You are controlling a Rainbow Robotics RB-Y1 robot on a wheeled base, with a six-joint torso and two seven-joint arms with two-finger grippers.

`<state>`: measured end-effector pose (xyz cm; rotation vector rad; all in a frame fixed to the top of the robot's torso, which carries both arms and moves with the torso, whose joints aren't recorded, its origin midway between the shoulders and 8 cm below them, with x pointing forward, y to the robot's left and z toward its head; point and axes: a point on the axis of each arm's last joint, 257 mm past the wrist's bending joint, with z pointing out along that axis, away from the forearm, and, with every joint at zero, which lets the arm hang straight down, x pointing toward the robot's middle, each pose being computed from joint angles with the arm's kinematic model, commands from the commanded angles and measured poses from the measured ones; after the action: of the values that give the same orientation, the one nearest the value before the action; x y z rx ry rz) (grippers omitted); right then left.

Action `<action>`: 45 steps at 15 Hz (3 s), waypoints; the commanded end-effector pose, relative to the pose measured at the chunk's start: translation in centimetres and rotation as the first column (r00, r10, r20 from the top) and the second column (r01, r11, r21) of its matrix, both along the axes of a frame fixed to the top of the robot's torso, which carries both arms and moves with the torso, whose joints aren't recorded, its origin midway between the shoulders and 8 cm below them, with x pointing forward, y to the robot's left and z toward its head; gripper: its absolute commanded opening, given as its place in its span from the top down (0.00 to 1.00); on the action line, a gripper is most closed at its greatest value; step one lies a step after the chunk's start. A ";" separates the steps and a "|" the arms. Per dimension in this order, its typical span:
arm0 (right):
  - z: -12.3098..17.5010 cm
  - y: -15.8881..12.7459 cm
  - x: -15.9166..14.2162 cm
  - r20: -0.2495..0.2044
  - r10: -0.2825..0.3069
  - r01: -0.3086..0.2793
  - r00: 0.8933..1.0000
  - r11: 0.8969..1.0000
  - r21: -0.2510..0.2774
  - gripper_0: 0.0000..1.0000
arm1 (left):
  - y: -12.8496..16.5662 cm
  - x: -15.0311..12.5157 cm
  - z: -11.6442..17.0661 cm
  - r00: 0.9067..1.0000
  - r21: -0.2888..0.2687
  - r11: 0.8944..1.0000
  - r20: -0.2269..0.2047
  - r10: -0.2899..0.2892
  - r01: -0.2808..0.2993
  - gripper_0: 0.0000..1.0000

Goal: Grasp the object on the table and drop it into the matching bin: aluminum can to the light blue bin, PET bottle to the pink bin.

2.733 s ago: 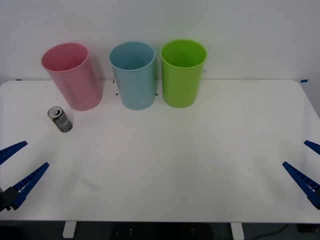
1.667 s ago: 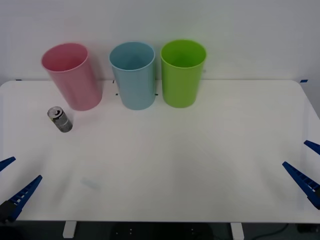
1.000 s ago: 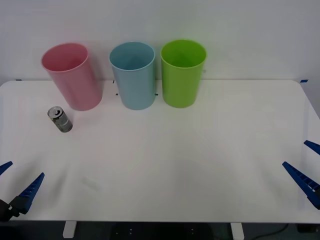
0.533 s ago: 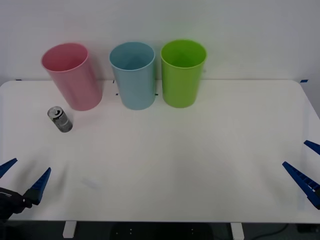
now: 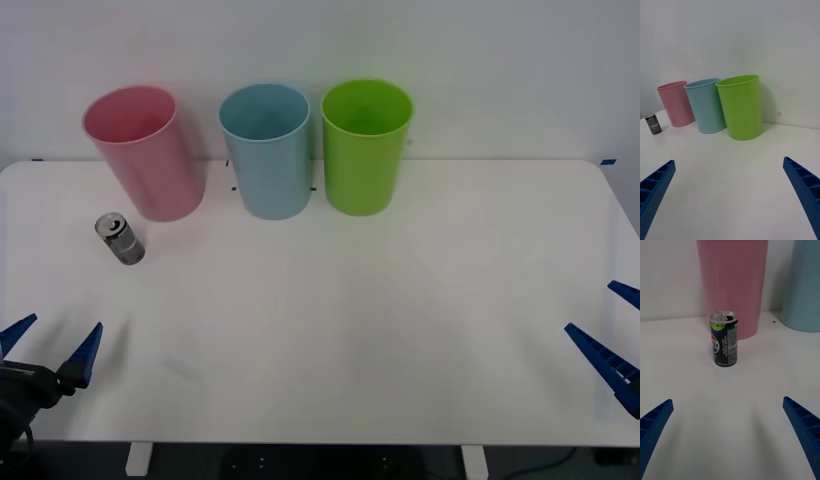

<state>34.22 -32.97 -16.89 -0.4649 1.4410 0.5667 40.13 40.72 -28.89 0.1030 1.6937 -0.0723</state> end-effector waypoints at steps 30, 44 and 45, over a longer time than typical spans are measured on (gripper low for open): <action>0.0 0.0 0.0 0.000 0.000 0.000 1.000 1.000 0.000 0.00 | -2.5 16.3 -0.3 0.996 -0.119 0.989 -0.015 0.087 -0.089 0.00; 0.0 0.0 0.0 0.000 0.000 0.000 1.000 1.000 0.000 0.00 | -3.2 20.2 -0.1 0.992 -0.081 0.990 -0.043 0.116 -0.119 0.00; 0.0 0.0 0.0 0.000 0.000 0.000 1.000 1.000 0.000 0.00 | -3.2 20.5 -0.1 0.992 -0.082 0.989 -0.046 0.117 -0.120 0.00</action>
<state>34.23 -32.97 -16.89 -0.4649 1.4410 0.5666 60.42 37.51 -28.97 -0.0619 1.7295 -0.0572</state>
